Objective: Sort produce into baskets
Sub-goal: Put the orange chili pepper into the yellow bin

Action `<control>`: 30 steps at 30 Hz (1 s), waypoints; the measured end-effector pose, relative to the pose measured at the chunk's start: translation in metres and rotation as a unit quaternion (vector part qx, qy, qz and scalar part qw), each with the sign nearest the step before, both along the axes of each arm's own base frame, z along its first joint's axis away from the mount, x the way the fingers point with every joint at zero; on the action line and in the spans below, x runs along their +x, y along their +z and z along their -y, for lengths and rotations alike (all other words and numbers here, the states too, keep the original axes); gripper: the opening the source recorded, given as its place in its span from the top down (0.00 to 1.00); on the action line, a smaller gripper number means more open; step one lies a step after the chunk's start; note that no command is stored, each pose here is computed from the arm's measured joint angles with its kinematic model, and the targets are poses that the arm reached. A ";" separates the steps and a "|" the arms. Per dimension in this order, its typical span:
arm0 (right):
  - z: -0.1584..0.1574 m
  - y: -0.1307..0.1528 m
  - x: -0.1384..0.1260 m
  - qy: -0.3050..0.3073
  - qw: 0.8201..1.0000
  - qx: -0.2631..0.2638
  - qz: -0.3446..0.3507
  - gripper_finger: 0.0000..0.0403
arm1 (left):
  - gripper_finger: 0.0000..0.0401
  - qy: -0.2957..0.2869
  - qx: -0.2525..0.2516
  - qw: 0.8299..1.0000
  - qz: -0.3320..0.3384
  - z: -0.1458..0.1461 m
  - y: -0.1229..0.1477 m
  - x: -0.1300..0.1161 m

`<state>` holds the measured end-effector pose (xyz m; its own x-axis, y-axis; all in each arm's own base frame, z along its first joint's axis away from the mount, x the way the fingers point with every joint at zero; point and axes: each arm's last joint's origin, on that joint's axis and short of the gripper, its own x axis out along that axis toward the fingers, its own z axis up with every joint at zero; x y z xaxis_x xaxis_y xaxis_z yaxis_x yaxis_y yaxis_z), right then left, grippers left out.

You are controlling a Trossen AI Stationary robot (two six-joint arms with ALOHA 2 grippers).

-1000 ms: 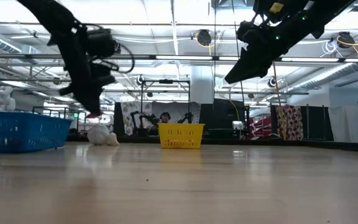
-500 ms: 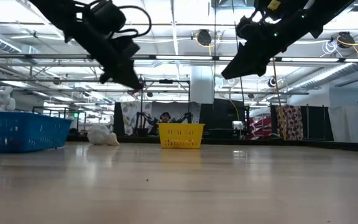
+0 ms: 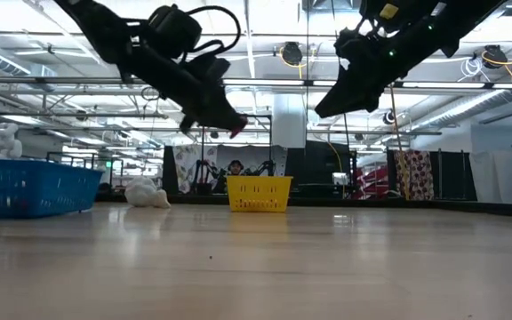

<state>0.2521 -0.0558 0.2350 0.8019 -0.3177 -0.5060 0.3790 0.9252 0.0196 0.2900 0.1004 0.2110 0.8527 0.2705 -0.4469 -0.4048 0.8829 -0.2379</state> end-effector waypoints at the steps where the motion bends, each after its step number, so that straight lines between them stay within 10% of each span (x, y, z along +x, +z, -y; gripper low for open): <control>1: 0.000 0.000 0.000 0.000 1.000 0.000 0.000 0.68 | 0.89 -0.001 -0.001 1.000 0.005 0.001 -0.002 0.002; 23: 0.000 0.001 0.000 0.005 1.000 -0.009 0.000 0.68 | 0.89 0.012 0.028 0.999 0.020 0.004 -0.018 0.020; 30: 0.000 0.001 0.000 0.005 1.000 -0.009 -0.001 0.68 | 0.71 0.027 0.029 0.999 0.000 0.002 -0.030 0.022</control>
